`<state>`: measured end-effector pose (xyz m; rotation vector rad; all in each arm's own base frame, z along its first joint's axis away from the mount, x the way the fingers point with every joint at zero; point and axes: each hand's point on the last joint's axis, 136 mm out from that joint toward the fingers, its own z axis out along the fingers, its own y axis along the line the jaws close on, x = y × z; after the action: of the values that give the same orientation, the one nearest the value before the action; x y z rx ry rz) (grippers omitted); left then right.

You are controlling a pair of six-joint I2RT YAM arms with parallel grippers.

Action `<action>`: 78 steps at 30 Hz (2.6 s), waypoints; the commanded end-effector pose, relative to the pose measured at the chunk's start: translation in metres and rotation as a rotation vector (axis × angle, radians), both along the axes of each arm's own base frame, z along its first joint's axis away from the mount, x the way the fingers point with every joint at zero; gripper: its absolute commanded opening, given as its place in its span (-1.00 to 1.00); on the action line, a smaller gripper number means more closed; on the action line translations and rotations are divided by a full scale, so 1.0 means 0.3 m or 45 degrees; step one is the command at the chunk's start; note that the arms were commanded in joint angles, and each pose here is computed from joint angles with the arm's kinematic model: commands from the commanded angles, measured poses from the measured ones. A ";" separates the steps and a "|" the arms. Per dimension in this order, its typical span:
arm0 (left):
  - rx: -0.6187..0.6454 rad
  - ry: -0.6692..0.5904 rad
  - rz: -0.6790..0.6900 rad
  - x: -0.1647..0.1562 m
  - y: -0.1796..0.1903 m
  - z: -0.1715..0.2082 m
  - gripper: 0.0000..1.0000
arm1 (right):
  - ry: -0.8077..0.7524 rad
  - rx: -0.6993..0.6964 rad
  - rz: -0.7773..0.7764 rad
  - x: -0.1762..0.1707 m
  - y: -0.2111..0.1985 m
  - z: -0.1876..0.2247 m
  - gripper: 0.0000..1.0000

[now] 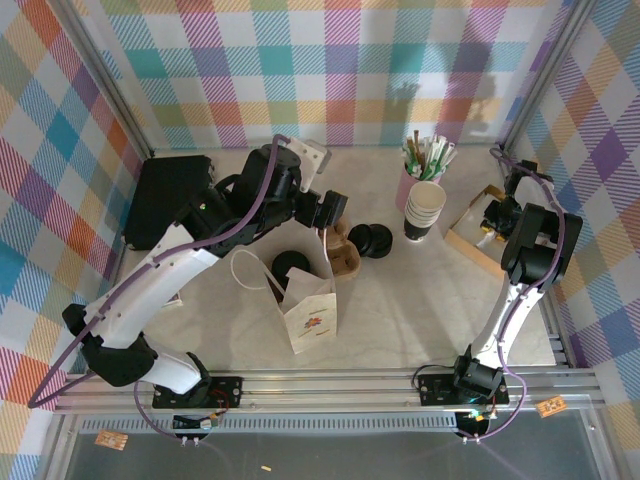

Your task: Pack the takeout coffee

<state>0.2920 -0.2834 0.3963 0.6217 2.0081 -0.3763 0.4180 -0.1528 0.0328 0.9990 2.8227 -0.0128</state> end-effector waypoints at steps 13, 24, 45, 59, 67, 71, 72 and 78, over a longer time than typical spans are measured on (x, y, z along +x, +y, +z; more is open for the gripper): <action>-0.011 -0.033 0.002 -0.036 0.046 0.023 0.84 | 0.051 0.000 0.021 -0.049 0.001 0.061 -0.56; -0.009 -0.038 0.006 -0.044 0.061 0.022 0.84 | 0.045 -0.020 0.024 -0.046 -0.009 0.099 -0.39; -0.028 -0.051 -0.035 -0.039 0.032 0.026 0.85 | 0.040 -0.064 0.055 -0.067 -0.014 0.185 -0.55; -0.005 -0.049 -0.063 -0.039 0.030 0.000 0.86 | 0.023 -0.038 0.068 -0.064 -0.003 0.193 -0.02; 0.003 -0.044 -0.047 -0.056 0.057 -0.003 0.86 | 0.077 0.039 0.014 -0.062 0.018 0.083 0.08; 0.011 -0.048 -0.039 -0.056 0.066 -0.002 0.86 | 0.088 0.069 0.003 -0.053 0.029 0.054 -0.08; 0.015 -0.046 -0.038 -0.054 0.066 -0.004 0.86 | 0.095 0.069 0.002 -0.054 0.028 0.046 -0.09; 0.026 -0.043 -0.047 -0.051 0.061 -0.009 0.87 | 0.134 0.084 0.000 -0.074 0.033 0.022 -0.49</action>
<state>0.2771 -0.2699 0.3909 0.6649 1.9799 -0.3790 0.3992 -0.1438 0.0407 1.0131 2.9259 0.0065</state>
